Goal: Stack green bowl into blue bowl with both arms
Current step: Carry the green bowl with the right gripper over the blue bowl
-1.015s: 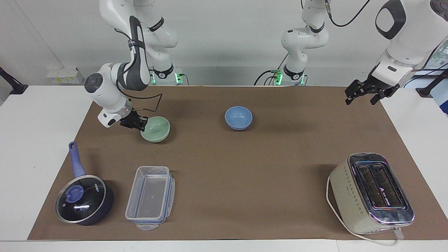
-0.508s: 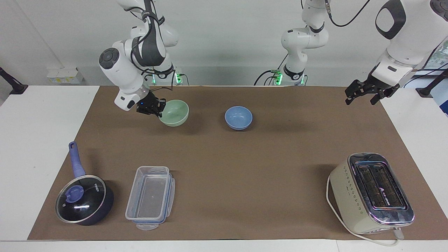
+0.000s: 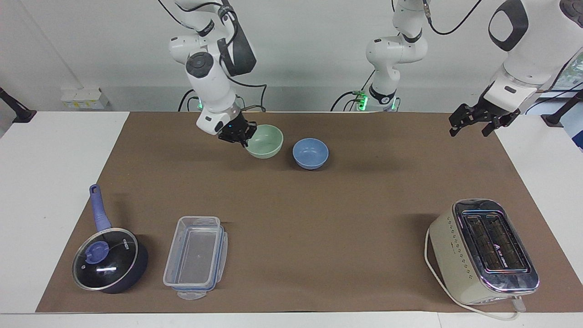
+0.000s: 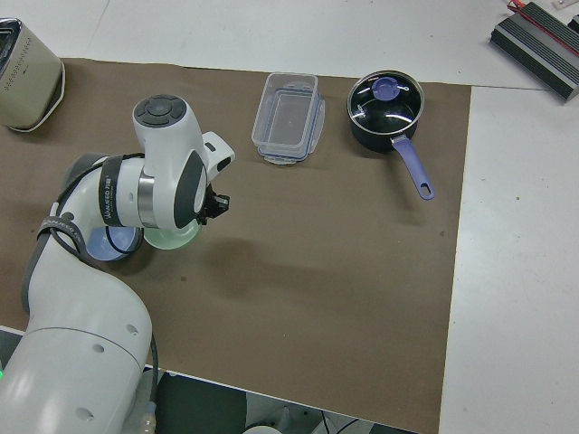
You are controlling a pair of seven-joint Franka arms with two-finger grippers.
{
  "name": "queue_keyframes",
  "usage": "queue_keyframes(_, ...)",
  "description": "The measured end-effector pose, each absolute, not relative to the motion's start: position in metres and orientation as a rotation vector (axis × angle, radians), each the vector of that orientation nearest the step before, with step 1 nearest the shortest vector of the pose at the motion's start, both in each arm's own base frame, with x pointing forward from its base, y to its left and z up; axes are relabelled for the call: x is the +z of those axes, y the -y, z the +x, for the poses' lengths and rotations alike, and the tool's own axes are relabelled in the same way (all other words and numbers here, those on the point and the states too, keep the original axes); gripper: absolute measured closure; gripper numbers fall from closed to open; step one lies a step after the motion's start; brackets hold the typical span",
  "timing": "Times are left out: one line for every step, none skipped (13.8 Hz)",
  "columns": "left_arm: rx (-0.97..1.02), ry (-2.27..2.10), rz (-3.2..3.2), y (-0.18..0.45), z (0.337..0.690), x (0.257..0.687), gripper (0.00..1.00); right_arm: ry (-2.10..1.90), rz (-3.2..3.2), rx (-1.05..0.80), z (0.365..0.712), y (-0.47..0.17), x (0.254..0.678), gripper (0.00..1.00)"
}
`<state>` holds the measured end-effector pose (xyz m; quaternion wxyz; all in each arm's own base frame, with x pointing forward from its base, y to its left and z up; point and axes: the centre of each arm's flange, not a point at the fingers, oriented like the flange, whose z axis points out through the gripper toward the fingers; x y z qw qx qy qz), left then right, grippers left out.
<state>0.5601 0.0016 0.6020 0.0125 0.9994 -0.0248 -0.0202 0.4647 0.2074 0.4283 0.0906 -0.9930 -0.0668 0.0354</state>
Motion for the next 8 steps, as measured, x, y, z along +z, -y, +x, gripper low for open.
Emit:
queue_keyframes(-0.063, 0.077, 3.115, -0.002, 0.560, 0.602, 0.00, 0.188, -2.953, 0.099, 0.457, -0.229, 0.428, 0.96)
queue_keyframes(-0.063, 0.077, 3.115, -0.002, 0.560, 0.602, 0.00, 0.186, -2.954, 0.103, 0.450, -0.247, 0.425, 0.96)
queue_keyframes(-0.063, 0.077, 3.115, -0.002, 0.560, 0.602, 0.00, 0.183, -2.954, 0.100, 0.444, -0.261, 0.421, 0.96)
queue_keyframes(-0.063, 0.077, 3.115, -0.002, 0.560, 0.602, 0.00, 0.174, -2.952, 0.083, 0.442, -0.273, 0.417, 0.96)
queue_keyframes(-0.063, 0.077, 3.115, -0.002, 0.560, 0.602, 0.00, 0.167, -2.949, 0.069, 0.441, -0.282, 0.412, 0.96)
queue_keyframes(-0.063, 0.077, 3.115, -0.002, 0.560, 0.602, 0.00, 0.168, -2.947, 0.065, 0.441, -0.288, 0.408, 0.96)
queue_keyframes(-0.063, 0.077, 3.115, -0.002, 0.560, 0.602, 0.00, 0.167, -2.947, 0.067, 0.442, -0.293, 0.405, 0.96)
queue_keyframes(-0.063, 0.077, 3.115, -0.002, 0.560, 0.602, 0.00, 0.155, -2.947, 0.071, 0.443, -0.298, 0.402, 0.96)
